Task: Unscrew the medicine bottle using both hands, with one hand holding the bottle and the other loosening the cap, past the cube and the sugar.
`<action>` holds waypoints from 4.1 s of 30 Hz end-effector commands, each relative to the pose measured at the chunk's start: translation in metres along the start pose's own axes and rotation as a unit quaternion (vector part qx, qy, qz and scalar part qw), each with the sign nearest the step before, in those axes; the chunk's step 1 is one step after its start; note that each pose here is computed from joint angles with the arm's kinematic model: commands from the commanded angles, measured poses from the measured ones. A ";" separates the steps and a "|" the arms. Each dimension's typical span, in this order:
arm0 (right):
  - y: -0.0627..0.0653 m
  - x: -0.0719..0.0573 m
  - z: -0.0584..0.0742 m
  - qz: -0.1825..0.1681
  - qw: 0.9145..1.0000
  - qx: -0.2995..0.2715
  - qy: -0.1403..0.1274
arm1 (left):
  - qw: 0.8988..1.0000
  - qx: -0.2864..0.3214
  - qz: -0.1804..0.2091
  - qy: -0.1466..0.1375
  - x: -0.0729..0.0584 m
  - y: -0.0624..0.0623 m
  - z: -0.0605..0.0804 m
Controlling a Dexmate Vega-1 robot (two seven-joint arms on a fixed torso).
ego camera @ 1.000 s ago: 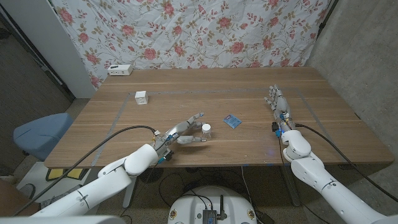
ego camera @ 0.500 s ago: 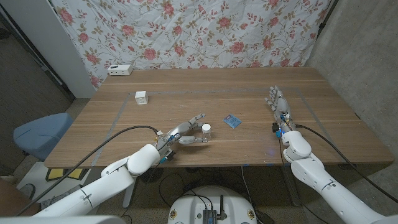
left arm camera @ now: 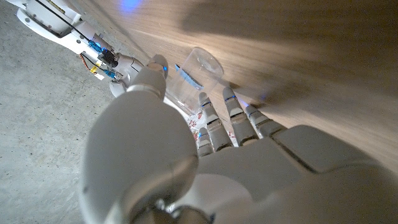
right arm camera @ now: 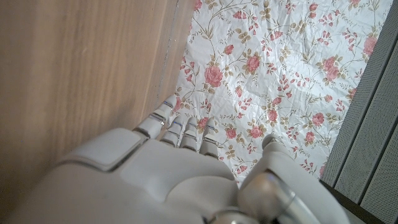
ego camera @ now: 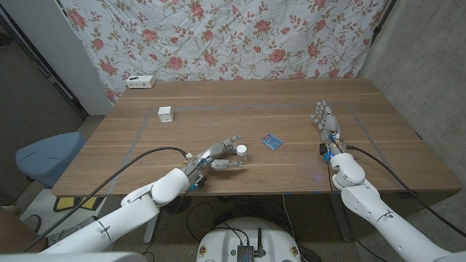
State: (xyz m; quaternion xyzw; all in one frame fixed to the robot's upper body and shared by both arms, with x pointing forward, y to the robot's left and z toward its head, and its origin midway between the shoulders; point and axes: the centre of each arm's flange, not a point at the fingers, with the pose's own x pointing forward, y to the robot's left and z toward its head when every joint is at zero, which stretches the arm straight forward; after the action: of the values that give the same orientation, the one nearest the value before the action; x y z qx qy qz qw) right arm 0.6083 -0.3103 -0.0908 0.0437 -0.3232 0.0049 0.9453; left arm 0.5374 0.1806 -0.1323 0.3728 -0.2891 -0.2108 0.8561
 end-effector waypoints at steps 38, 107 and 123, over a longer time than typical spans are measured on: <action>-0.008 0.000 -0.003 -0.014 1.000 0.004 0.003 | 1.000 0.003 0.014 0.009 0.009 0.001 0.001; -0.005 0.042 0.032 0.055 0.997 -0.045 0.023 | 0.994 0.024 0.103 -0.020 0.081 0.027 0.021; 0.000 0.045 0.038 0.073 0.994 -0.074 0.030 | 0.995 0.020 0.097 -0.034 0.114 0.034 0.025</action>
State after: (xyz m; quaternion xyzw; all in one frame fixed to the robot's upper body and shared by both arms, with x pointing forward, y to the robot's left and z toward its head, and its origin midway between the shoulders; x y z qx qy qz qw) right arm 0.6223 -0.3172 -0.0391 -0.0282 -0.2993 0.0466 0.9526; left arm 0.5954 0.1362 -0.0670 0.3545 -0.3507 -0.1247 0.8578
